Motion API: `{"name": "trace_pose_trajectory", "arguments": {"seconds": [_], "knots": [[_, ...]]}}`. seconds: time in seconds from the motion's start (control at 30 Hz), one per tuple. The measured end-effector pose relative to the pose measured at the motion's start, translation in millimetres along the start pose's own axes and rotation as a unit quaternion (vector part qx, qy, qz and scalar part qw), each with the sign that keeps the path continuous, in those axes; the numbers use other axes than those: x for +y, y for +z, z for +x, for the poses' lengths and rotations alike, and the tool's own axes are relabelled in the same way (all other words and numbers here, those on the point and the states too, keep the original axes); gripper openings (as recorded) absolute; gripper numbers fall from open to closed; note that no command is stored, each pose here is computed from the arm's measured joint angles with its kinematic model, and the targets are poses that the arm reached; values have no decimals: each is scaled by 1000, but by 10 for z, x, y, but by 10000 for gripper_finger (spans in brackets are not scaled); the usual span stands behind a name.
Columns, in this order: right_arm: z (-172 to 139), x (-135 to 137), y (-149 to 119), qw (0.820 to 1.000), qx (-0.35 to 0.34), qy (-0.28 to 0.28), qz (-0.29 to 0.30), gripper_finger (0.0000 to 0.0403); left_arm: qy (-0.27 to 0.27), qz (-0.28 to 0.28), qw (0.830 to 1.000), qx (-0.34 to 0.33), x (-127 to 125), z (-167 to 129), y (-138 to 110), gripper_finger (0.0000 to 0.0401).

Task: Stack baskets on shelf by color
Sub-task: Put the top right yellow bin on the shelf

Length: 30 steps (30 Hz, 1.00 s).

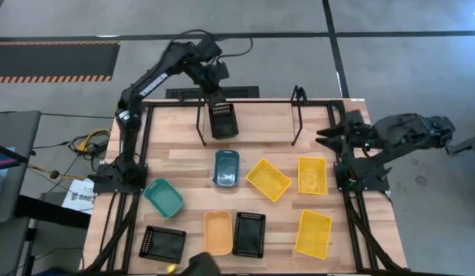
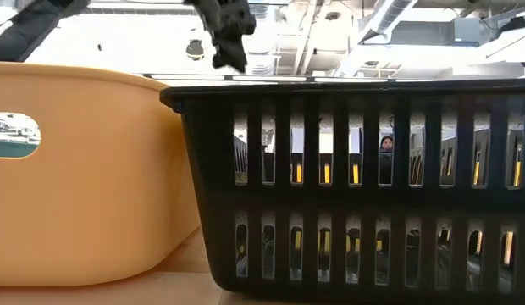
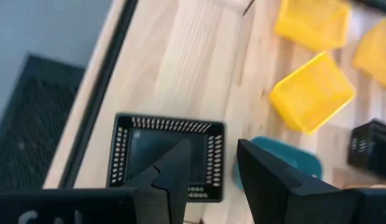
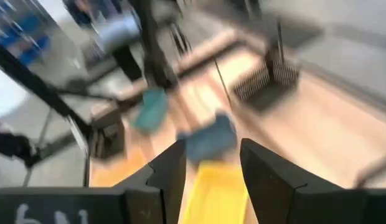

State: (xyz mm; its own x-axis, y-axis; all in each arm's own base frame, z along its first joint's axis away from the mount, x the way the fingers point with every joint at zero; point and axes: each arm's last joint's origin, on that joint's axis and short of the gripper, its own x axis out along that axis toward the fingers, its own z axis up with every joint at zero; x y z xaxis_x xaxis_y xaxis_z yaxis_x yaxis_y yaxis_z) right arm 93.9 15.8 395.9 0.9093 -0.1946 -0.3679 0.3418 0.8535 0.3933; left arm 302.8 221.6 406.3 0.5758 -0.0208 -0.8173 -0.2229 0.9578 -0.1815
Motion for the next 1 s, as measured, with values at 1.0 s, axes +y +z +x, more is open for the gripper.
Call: {"name": "trace_pose_trajectory", "arguments": {"seconds": [1.0], "knots": [[1065, -410, -461, 816, 505, -262, -102, 207, 55, 51, 997, -22, -745, -766, -254, 119]]}}
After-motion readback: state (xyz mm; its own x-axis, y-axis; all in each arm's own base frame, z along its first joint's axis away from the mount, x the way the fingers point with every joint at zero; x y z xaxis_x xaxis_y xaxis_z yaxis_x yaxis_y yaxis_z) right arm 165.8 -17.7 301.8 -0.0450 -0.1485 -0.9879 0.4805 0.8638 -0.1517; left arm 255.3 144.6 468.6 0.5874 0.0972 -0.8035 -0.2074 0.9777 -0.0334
